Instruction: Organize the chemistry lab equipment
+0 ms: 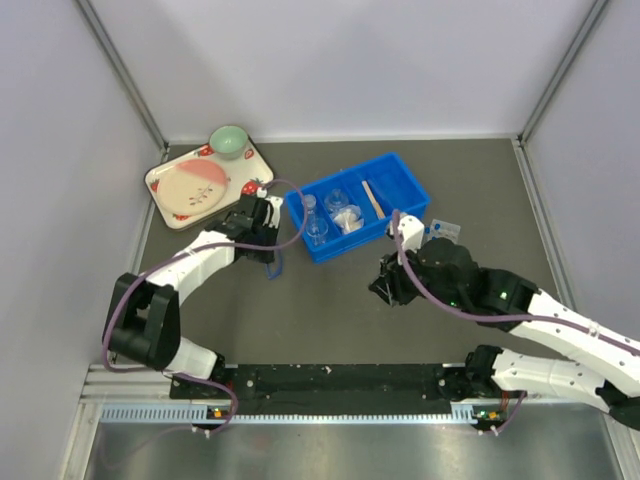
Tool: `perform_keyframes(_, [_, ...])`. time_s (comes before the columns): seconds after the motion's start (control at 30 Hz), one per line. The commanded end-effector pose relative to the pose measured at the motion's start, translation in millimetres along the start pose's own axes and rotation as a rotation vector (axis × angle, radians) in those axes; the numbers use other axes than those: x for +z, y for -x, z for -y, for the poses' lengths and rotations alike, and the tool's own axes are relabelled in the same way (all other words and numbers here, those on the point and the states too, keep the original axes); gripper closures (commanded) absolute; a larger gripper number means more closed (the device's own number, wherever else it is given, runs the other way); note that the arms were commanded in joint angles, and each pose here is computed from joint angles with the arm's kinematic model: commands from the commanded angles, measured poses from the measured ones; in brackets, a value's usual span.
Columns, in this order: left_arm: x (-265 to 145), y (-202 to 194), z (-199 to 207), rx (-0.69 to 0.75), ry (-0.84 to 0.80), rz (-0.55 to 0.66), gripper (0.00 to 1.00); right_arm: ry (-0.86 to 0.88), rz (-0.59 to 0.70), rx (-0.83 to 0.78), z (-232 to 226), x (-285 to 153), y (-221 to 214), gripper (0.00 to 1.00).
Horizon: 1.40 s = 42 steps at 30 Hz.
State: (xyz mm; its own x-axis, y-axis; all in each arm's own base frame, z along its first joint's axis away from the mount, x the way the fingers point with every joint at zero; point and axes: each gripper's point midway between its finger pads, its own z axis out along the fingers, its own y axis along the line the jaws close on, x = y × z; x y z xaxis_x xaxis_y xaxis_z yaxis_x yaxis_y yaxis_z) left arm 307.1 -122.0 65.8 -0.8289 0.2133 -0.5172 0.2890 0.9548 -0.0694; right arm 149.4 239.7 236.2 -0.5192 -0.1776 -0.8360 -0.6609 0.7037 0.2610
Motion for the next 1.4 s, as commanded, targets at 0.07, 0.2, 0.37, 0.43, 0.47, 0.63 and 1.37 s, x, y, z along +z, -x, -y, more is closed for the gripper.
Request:
perform_keyframes(0.07, [-36,31,17,0.0,-0.02,0.132,0.91,-0.002,0.029,-0.001,-9,11,18,0.62])
perform_keyframes(0.2, [-40,31,13,0.0,0.011,0.146,0.8,-0.005,0.011,-0.007,-11,20,15,0.62])
perform_keyframes(0.37, [-31,20,1,-0.031,0.078,0.124,0.49,-0.005,-0.01,-0.02,-16,29,10,0.62])
perform_keyframes(0.43, [-30,18,-1,-0.054,0.09,0.129,0.42,-0.008,-0.02,-0.027,-17,32,8,0.62])
perform_keyframes(0.47, [-30,18,-1,-0.059,0.091,0.131,0.42,-0.009,-0.022,-0.027,-17,33,7,0.62])
perform_keyframes(0.63, [-24,11,2,-0.081,0.073,0.111,0.43,-0.006,-0.029,-0.034,-19,35,5,0.62])
perform_keyframes(1.37, [10,-4,19,-0.116,0.004,0.05,0.56,-0.016,-0.025,-0.038,-12,31,-6,0.62])
